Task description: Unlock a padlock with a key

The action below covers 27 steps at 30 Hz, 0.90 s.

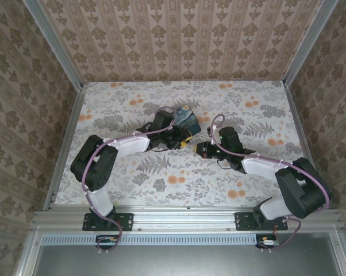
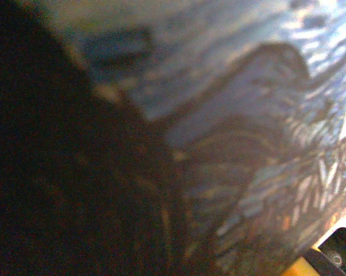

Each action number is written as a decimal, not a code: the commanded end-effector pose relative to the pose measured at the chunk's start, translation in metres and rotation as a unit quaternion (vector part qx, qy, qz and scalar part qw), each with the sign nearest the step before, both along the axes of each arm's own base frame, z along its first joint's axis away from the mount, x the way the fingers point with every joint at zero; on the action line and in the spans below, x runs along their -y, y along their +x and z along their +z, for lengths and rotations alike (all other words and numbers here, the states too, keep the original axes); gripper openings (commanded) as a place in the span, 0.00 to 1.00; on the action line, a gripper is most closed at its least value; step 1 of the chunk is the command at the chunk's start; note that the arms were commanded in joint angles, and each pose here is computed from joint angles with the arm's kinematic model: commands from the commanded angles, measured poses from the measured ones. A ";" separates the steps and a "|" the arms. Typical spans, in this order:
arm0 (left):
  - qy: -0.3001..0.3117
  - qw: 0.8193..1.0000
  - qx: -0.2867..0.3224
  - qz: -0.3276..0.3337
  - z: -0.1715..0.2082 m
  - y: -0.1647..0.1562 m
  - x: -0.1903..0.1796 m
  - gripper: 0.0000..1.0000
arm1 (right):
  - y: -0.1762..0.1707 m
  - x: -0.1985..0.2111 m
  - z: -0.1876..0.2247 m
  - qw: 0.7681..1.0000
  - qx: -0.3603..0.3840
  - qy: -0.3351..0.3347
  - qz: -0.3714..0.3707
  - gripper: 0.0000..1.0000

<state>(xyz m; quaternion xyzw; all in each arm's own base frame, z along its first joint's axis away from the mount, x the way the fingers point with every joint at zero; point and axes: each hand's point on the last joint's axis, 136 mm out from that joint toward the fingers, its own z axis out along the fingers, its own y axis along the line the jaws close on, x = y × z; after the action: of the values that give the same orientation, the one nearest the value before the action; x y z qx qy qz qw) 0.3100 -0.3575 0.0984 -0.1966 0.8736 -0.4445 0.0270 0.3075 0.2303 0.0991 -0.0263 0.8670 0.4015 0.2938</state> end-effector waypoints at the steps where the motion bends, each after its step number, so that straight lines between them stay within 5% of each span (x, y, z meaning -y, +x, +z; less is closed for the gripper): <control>1: 0.001 0.999 -0.036 0.009 -0.007 -0.010 -0.004 0.00 | 0.011 -0.006 0.012 1.000 0.023 0.007 -0.001 0.00; 27: 0.024 0.998 -0.051 0.013 -0.016 -0.015 -0.003 0.00 | 0.020 -0.006 0.016 0.998 0.035 -0.008 -0.049 0.00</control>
<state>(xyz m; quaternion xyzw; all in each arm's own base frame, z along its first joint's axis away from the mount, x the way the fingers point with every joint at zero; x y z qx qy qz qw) 0.3094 -0.3574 0.0959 -0.2041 0.8753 -0.4374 0.0302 0.3139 0.2358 0.0962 -0.0185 0.8721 0.3810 0.3066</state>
